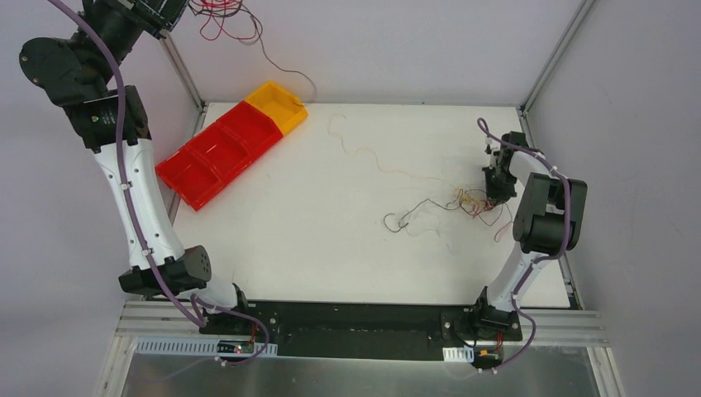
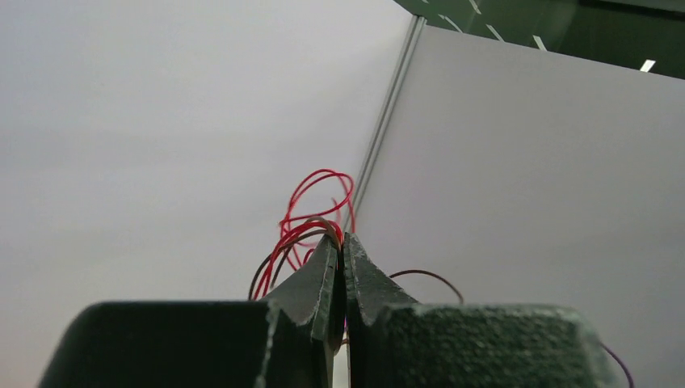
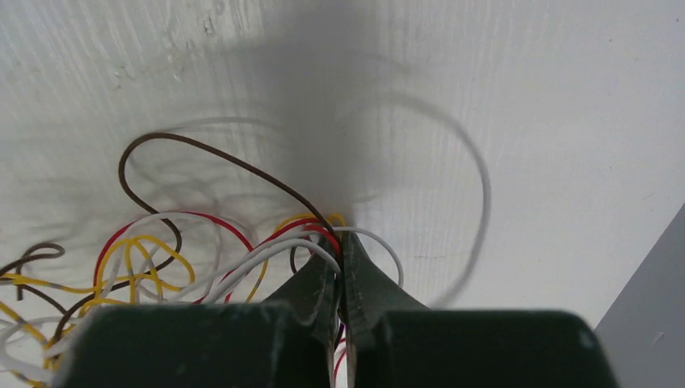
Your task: Untangle the cables
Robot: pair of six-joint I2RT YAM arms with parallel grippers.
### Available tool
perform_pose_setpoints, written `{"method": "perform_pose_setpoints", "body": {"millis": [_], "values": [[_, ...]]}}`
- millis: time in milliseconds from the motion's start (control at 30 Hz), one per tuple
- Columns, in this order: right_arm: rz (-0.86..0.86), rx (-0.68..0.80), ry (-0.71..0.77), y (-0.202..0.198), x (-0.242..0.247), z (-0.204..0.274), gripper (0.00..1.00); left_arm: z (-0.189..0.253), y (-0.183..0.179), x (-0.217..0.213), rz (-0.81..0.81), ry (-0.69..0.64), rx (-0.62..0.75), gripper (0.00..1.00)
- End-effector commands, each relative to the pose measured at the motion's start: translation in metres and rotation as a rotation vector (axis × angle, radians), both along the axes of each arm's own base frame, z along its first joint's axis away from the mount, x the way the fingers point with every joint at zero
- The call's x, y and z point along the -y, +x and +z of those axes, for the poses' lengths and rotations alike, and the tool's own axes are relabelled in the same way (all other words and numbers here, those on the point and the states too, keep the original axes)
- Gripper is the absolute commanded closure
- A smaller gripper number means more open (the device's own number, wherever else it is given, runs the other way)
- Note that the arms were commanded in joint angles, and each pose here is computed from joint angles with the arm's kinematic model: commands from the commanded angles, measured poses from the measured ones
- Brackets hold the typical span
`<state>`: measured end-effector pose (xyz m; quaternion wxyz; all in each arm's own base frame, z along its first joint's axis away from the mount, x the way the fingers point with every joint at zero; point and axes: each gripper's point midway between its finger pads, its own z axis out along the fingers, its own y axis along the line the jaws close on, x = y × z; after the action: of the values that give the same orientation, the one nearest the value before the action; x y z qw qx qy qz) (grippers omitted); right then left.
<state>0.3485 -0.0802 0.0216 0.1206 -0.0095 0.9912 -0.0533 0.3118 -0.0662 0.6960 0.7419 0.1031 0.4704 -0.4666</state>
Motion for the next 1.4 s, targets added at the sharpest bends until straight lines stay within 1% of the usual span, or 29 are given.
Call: {"method": "perform_pose_setpoints", "body": {"millis": [0,100,200,300,400,433,467,500,533,567,600,633,667,700,733,767,800,833,900,933,1000,1033,1100,1200,1300,1367], "values": [[-0.043,0.035,0.047,0.024,-0.004,0.021,1.0,-0.011,0.008,0.001,-0.005,-0.005,-0.024,1.0],[-0.075,0.173,0.203,0.059,-0.029,0.073,1.0,-0.03,0.013,0.014,-0.062,0.036,-0.071,1.0],[-0.098,0.313,0.292,0.089,-0.043,0.128,1.0,-0.053,0.012,0.037,-0.137,0.079,-0.121,1.0],[-0.069,0.37,0.363,0.104,-0.056,0.161,1.0,-0.085,0.01,0.064,-0.235,0.123,-0.185,1.0],[-0.031,0.39,0.425,0.112,-0.071,0.175,1.0,-0.124,0.007,0.09,-0.326,0.14,-0.274,1.0],[-0.013,0.388,0.437,0.112,-0.075,0.176,0.91,-0.138,0.007,0.097,-0.359,0.147,-0.311,1.0],[0.006,0.375,0.433,0.11,-0.078,0.174,0.7,-0.153,0.008,0.1,-0.381,0.151,-0.351,1.0],[0.031,0.342,0.419,0.104,-0.079,0.17,0.53,-0.173,0.009,0.107,-0.414,0.155,-0.402,1.0],[0.051,0.286,0.404,0.093,-0.078,0.162,0.39,-0.192,0.006,0.115,-0.449,0.163,-0.448,1.0],[0.071,0.232,0.383,0.081,-0.076,0.156,0.3,-0.213,0.003,0.118,-0.47,0.169,-0.498,1.0],[0.085,0.165,0.375,0.064,-0.074,0.15,0.26,-0.238,0.002,0.121,-0.484,0.168,-0.558,1.0],[0.107,0.118,0.376,0.049,-0.073,0.148,0.23,-0.261,0.001,0.122,-0.491,0.167,-0.614,1.0],[0.132,0.07,0.386,0.032,-0.074,0.147,0.2,-0.288,0.0,0.123,-0.506,0.163,-0.682,0.94],[0.166,0.038,0.404,0.016,-0.078,0.148,0.18,-0.314,-0.003,0.124,-0.528,0.166,-0.746,0.84],[0.214,0.018,0.433,0.002,-0.084,0.151,0.14,-0.343,-0.006,0.125,-0.55,0.186,-0.8,0.71],[0.248,0.001,0.447,-0.01,-0.089,0.152,0.07,-0.374,-0.011,0.124,-0.566,0.217,-0.867,0.57],[0.272,-0.016,0.461,-0.02,-0.094,0.154,0.05,-0.406,-0.017,0.117,-0.552,0.264,-0.941,0.43],[0.297,-0.019,0.474,-0.025,-0.099,0.158,0.04,-0.429,-0.018,0.106,-0.512,0.29,-1.007,0.33],[0.327,-0.023,0.537,-0.034,-0.114,0.169,0.02,-0.453,-0.012,0.076,-0.439,0.258,-1.065,0.18],[0.336,-0.023,0.584,-0.038,-0.126,0.175,0.02,-0.46,-0.008,0.061,-0.39,0.244,-1.072,0.13],[0.356,-0.003,0.651,-0.038,-0.153,0.182,0.03,-0.468,-0.004,0.043,-0.319,0.278,-1.054,0.09],[0.371,0.011,0.675,-0.036,-0.167,0.183,0.04,-0.471,-0.004,0.04,-0.299,0.305,-1.05,0.08],[0.415,0.035,0.724,-0.031,-0.202,0.184,0.08,-0.48,0.0,0.038,-0.287,0.303,-1.084,0.1],[0.471,0.072,0.785,-0.019,-0.255,0.18,0.12,-0.507,0.005,0.036,-0.285,0.272,-1.2,0.19],[0.505,0.043,0.849,-0.013,-0.306,0.165,0.2,-0.527,0.006,0.047,-0.304,0.301,-1.254,0.27],[0.507,0.015,0.892,-0.012,-0.34,0.156,0.23,-0.539,0.001,0.059,-0.333,0.326,-1.288,0.31]]}}
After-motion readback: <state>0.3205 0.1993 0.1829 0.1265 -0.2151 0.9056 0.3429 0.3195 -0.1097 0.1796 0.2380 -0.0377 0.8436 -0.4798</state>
